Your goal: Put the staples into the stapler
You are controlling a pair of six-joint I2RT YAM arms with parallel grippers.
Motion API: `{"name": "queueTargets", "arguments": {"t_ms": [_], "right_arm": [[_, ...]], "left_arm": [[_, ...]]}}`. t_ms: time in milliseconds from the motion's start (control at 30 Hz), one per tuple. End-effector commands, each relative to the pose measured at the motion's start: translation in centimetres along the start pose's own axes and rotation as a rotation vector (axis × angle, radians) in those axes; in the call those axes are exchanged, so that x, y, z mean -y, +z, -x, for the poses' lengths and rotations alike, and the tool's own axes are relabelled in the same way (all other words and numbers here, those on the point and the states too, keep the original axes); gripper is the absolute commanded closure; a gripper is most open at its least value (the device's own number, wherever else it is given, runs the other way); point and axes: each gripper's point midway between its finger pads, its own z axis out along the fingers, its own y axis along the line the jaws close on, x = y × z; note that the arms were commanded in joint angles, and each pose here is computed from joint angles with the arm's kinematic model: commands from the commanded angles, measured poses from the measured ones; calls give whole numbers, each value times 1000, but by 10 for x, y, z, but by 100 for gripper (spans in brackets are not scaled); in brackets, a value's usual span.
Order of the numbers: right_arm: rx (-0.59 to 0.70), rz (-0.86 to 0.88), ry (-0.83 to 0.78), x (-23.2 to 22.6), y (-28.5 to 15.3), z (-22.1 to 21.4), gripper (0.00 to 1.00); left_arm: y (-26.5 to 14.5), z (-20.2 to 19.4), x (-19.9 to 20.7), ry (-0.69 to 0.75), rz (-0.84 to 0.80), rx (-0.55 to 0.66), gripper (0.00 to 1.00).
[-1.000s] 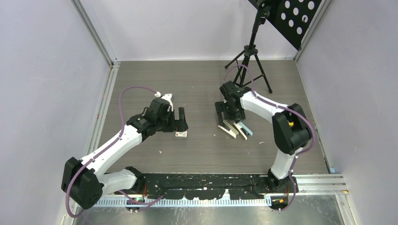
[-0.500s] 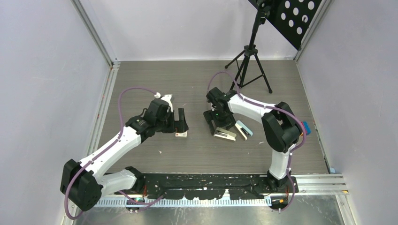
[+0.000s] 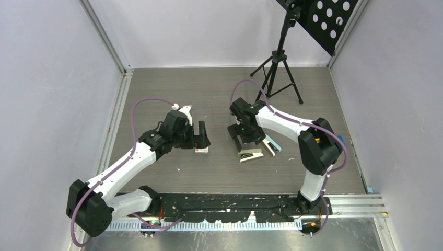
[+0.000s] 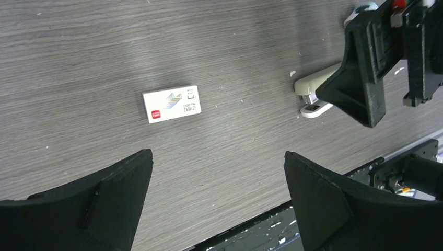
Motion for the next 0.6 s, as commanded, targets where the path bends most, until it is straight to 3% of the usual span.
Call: {"name": "queueTargets", "arguments": {"t_ms": [0,167,433,567], "right_arm": [[68,-45,47,14,-26,-2,13],[149,-82,209,27,-35,-14,13],[319,-105,695,30,-45,-16,15],[413,-100,799,22,-47,-10,14]], "left_arm": [[-3,5,16,-10,-84,14,1],[3,4,24,-14,-120,-12,1],[8,9,29,-37,-136,-5,1],[9,9,28,-42,-131,-7,1]]}}
